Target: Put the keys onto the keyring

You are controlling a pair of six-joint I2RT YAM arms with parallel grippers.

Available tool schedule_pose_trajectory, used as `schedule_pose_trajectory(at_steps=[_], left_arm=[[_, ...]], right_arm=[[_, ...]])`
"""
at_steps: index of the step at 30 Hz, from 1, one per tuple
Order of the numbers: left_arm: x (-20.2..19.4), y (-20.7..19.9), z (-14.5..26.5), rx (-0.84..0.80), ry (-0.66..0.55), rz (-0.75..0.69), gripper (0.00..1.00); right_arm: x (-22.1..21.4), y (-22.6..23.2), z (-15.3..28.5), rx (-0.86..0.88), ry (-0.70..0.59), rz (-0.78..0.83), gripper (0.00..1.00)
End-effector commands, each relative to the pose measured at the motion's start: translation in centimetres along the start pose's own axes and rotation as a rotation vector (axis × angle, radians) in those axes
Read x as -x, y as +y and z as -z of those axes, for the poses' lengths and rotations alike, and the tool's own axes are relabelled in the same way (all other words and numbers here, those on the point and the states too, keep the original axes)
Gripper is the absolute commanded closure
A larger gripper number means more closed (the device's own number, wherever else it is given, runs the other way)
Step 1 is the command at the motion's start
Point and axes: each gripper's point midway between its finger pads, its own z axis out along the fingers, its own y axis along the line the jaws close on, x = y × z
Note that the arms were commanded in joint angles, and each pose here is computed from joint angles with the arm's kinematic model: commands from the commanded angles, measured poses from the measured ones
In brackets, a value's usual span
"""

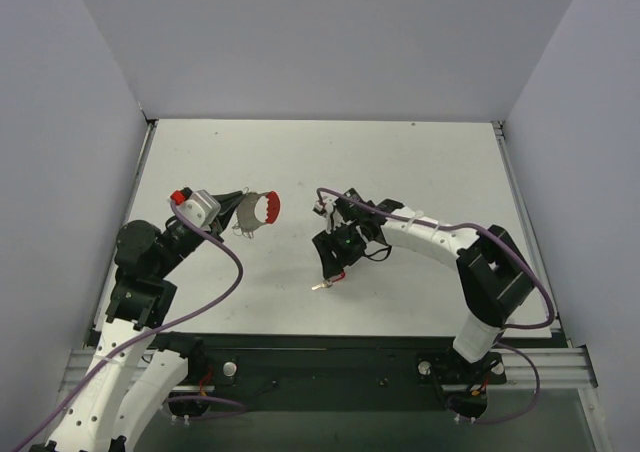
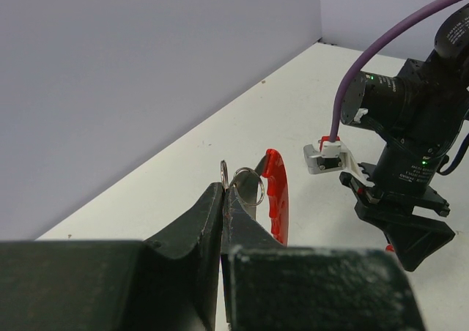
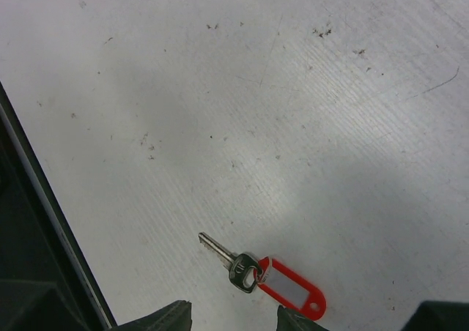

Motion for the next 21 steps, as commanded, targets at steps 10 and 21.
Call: schedule_pose_trajectory(at_steps=[10,21], left_arm=[[1.4,0.6,0.2,0.028,-0.04,-0.027,1.0],[1.6,0.6,0.3,0.03,-0.045,-0.029,1.0]], right_arm=[[-0.5,-0.8,-2.1,-0.092,0.054,-0.046,0.52],[-0.2,-1.0,-3.2,-0.105,0.068,-0.067,0.62]])
